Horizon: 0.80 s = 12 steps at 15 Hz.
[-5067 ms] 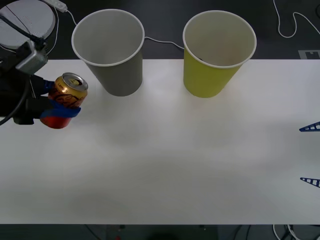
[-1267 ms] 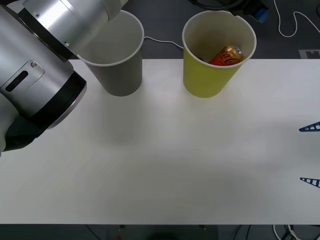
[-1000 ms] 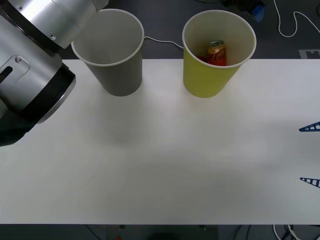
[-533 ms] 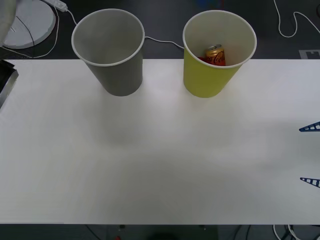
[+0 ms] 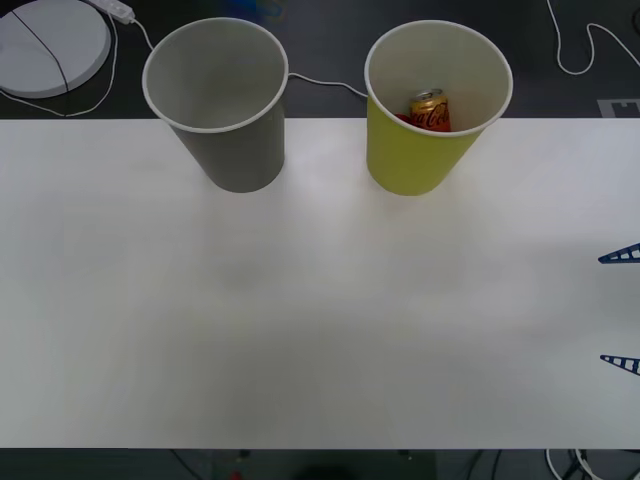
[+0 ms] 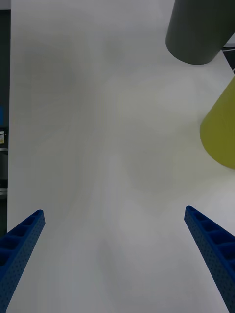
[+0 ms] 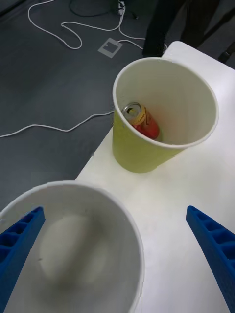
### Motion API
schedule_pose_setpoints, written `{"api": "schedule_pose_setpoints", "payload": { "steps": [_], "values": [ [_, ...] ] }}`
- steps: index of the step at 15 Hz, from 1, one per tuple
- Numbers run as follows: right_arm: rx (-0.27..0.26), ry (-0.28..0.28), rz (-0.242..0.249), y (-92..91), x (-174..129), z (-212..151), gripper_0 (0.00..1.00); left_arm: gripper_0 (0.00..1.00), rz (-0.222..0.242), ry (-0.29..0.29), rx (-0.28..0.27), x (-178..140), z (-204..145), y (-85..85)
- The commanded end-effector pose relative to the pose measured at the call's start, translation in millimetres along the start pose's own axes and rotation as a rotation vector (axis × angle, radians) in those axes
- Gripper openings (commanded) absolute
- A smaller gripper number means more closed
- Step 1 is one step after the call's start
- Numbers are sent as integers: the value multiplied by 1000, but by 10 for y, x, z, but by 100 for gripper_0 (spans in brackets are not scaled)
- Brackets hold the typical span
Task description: Put the can into the green bin and the plastic bottle into the gray bin
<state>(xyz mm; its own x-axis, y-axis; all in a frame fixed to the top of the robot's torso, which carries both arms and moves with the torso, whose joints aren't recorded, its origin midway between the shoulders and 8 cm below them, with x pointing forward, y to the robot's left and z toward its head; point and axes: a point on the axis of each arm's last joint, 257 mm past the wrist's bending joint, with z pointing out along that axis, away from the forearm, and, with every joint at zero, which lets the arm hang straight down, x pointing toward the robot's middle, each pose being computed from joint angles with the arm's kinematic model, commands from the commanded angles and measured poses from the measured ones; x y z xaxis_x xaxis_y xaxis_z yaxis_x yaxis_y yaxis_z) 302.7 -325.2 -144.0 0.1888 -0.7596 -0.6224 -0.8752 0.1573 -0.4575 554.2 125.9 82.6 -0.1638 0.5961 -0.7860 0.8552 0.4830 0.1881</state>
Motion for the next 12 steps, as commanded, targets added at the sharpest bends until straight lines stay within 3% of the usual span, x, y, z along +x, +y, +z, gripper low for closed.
{"api": "schedule_pose_setpoints", "payload": {
  "steps": [1, 6, 8, 12],
  "values": [
    [0, 0, 0, 0, 0, 0, 100, 100, 61, -10, 35, 355, -272, -78],
    [0, 0, 0, 0, 0, 0, 100, 100, 240, 3, 93, 999, -692, -485],
    [0, 0, 0, 0, 0, 0, 100, 100, 288, 3, 119, 1254, -781, -661],
    [0, 0, 0, 0, 0, 0, 100, 100, 345, 4, 144, 1664, -926, -846]
  ]
}}
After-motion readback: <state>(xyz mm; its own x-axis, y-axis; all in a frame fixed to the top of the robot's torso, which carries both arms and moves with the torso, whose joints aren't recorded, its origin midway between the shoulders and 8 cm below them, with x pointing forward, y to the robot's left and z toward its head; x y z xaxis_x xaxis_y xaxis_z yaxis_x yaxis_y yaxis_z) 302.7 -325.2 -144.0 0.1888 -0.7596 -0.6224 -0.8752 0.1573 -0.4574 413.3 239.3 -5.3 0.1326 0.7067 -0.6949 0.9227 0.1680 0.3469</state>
